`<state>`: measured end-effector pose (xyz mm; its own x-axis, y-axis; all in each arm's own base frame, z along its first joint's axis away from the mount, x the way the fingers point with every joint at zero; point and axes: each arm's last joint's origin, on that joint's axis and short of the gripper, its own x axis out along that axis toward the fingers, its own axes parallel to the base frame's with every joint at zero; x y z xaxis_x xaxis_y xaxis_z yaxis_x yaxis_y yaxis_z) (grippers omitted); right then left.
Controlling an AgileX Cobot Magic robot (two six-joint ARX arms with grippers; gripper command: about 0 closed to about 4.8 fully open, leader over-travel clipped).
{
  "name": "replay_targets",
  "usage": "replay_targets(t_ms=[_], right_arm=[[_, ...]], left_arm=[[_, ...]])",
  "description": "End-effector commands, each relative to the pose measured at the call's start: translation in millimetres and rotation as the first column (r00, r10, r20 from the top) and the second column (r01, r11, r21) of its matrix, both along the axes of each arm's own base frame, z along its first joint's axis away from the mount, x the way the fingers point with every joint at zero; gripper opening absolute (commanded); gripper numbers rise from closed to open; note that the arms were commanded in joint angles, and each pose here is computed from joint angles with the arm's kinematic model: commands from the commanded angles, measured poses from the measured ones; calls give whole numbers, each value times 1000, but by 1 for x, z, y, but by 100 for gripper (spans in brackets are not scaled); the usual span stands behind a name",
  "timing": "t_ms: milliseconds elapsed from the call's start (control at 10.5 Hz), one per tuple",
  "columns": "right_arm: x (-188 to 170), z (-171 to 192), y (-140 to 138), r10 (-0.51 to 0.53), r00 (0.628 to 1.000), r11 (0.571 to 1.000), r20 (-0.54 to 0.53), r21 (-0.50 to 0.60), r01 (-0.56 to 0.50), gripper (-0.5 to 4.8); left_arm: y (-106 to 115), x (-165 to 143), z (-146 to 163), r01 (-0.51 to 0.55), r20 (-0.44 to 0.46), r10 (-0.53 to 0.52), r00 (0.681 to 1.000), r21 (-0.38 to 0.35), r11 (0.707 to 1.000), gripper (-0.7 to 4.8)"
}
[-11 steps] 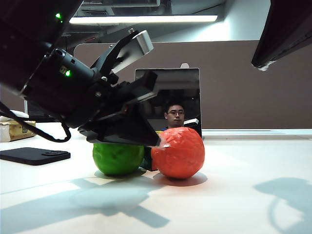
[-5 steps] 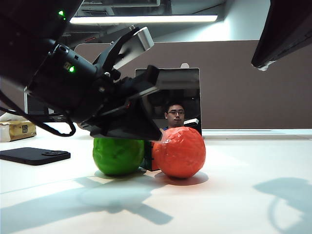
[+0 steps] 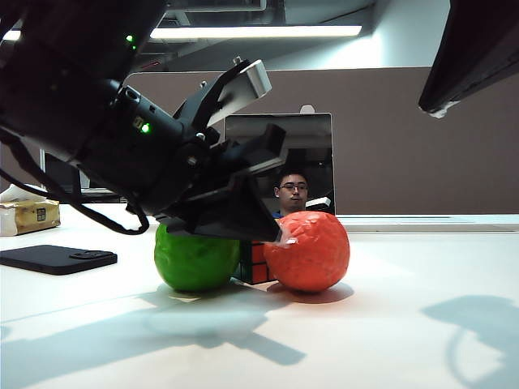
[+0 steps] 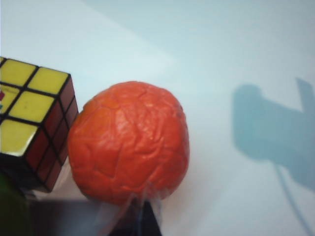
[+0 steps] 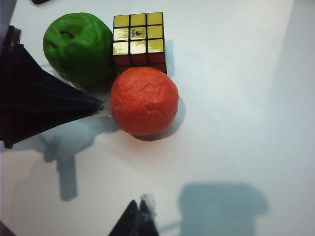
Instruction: Move all the fruits on the tabletop near the face of the Rubik's cube that has the color most similar to each fruit.
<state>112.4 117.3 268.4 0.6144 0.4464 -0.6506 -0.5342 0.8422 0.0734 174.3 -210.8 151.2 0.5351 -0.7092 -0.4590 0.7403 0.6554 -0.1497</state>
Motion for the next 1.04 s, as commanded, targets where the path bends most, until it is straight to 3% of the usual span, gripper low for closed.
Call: replay_targets(t_ms=[95,665,1044], right_arm=[[0,2,1,-2,1000,1000,11,19,2,-1],[0,2,1,-2,1000,1000,11,19,2,-1],[1,2,1,-5,1000,1000,11,22,4,-1]], left_arm=[[-2,1,3,10,11,-10,1000,-8,1000,-5],[3,-5,14,31,-26,-32,999,-32,999,-5],[18,-14,50,-23,103,29,994,-58,998,-5]])
